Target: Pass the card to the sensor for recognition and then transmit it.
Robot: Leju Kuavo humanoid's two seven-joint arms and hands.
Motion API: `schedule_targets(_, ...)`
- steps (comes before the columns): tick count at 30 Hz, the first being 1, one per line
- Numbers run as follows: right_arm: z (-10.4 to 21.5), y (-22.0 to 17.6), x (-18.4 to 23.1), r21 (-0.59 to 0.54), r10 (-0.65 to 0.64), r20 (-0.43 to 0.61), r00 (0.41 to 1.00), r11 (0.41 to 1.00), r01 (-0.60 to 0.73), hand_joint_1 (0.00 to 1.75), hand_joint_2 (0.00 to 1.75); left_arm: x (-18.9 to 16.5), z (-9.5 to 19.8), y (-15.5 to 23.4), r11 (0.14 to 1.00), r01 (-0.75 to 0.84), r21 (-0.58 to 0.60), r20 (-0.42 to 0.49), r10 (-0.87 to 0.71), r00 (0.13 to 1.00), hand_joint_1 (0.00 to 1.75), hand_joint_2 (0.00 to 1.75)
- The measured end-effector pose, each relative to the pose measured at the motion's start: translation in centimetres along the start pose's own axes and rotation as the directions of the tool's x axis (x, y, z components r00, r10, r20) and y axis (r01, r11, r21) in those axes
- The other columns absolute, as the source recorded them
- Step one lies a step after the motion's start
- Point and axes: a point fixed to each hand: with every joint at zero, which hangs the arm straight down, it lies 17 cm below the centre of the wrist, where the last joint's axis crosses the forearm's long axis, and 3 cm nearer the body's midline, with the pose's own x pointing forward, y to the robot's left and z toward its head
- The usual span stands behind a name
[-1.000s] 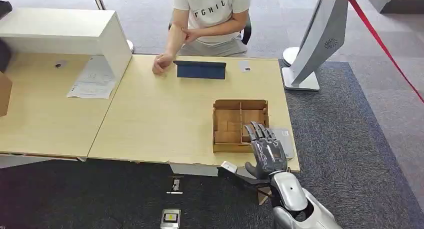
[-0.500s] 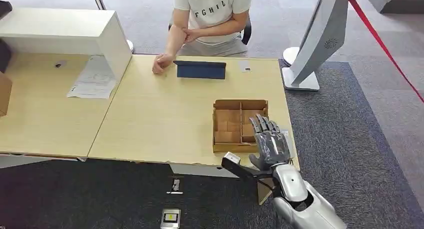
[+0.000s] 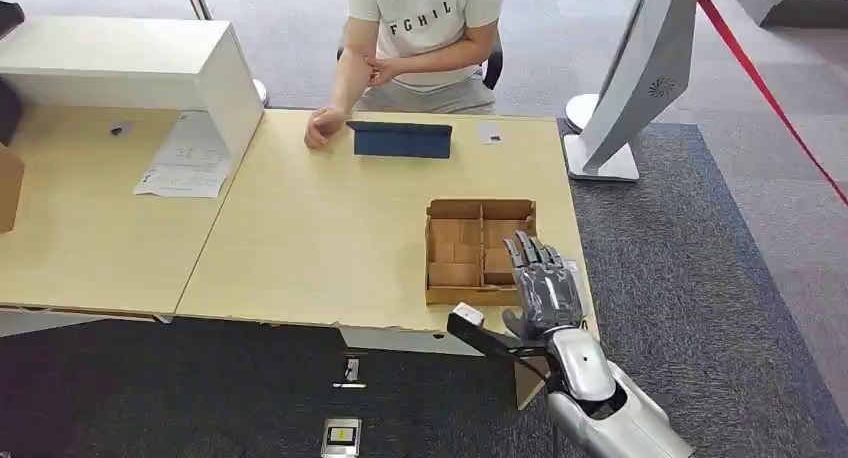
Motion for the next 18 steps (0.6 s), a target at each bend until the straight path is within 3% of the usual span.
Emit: schedule_targets(18,0.06,0.77,-0.11,0.011,0.003,0.008,1.0,1.0,-0.003,0.0,1.75,-0.01,-0.01,0.07,1.0,-0.002,0.001,-0.005,0.002,1.0,0.0,0.0)
